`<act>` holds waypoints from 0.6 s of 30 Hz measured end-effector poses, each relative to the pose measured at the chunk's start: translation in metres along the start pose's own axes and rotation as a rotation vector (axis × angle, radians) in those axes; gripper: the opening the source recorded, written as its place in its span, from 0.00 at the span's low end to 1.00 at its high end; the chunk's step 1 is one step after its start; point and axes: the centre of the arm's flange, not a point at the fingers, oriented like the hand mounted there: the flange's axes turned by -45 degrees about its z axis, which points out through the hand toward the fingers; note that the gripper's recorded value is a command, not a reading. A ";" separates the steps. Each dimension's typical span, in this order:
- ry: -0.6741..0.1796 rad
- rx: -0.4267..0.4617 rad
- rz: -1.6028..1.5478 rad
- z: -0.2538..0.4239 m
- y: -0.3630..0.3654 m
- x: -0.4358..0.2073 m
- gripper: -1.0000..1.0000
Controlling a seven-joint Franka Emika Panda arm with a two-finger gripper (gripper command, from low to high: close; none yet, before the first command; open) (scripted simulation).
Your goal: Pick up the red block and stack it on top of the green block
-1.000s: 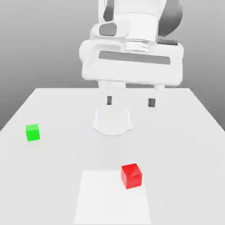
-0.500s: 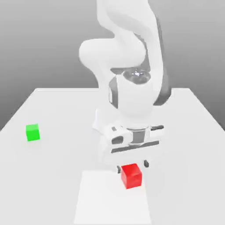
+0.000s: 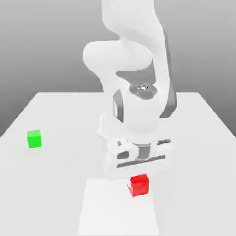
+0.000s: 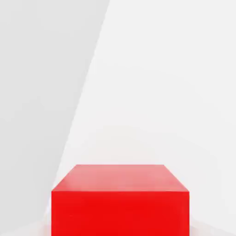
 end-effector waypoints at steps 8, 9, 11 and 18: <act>-0.008 -0.003 0.054 -0.037 0.014 -0.007 0.00; -0.009 -0.006 0.130 -0.040 0.032 -0.011 0.00; -0.010 -0.013 0.298 -0.043 0.067 -0.022 0.00; -0.011 -0.034 0.901 -0.055 0.178 -0.087 0.00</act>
